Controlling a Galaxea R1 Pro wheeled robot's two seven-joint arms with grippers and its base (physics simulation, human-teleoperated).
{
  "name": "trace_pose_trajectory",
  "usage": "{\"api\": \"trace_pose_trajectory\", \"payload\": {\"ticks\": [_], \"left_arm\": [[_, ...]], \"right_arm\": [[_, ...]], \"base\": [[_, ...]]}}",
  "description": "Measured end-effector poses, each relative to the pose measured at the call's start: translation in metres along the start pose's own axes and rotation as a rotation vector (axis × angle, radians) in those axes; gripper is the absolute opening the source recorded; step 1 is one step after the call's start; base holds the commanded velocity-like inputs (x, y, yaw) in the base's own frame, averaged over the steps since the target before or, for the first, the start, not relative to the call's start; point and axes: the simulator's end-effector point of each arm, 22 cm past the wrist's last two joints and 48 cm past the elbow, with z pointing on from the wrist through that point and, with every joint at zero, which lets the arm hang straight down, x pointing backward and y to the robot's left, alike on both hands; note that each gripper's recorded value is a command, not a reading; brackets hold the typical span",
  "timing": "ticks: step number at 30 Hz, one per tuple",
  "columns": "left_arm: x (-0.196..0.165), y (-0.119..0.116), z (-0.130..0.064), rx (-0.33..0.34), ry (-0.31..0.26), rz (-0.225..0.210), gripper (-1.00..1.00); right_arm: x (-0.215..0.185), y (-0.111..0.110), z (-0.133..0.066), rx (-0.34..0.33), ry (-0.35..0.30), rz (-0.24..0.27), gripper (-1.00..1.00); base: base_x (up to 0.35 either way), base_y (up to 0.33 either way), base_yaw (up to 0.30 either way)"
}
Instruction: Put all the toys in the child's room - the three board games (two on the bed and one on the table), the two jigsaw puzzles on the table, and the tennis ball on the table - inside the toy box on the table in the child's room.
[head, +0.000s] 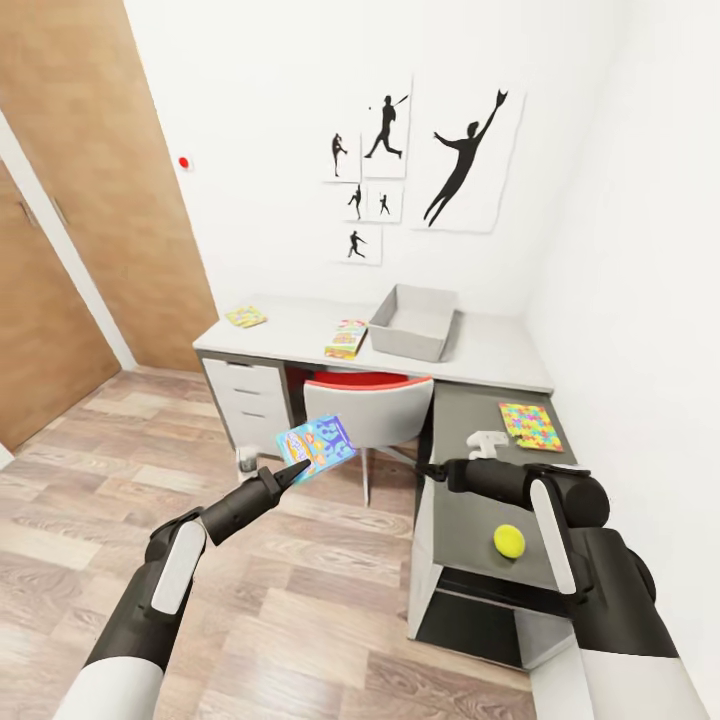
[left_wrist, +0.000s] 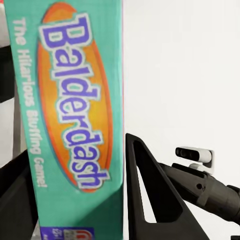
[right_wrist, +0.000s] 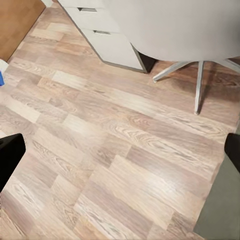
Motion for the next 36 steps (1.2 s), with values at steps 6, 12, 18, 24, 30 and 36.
{"api": "trace_pose_trajectory", "payload": {"ticks": [6,12,18,24,30,36], "left_arm": [[0.0002,0.0003,-0.0003,-0.001,0.0,0.0,-1.0],[-0.0006,-0.0002,-0.0007,0.001,-0.002,0.0,-1.0],[-0.0009,-0.0004,-0.0008,0.002,-0.002,0.001,-1.0],[-0.0009,-0.0008,-0.0009,0.002,-0.003,0.0,-1.0],[-0.0008,-0.0008,-0.0009,0.001,-0.002,0.001,-1.0],[-0.0006,-0.0006,-0.0009,0.0,-0.002,0.002,-1.0]], "right_arm": [[-0.0001,-0.0001,0.0,0.0,0.0,0.0,1.0],[-0.0001,-0.0003,0.0,0.001,0.0,0.0,1.0],[-0.0001,-0.0007,-0.0001,0.001,0.0,0.0,1.0],[-0.001,0.0,-0.0014,0.001,-0.003,-0.003,1.0],[-0.0023,0.0005,-0.0026,0.001,-0.007,-0.005,1.0],[-0.0028,0.0006,-0.003,0.002,-0.009,-0.006,1.0]], "base": [[0.014,0.0,0.262],[0.005,0.0,0.275],[0.001,0.0,0.263],[0.131,0.0,0.095],[0.287,0.0,0.019],[0.318,-0.013,0.006]]}}
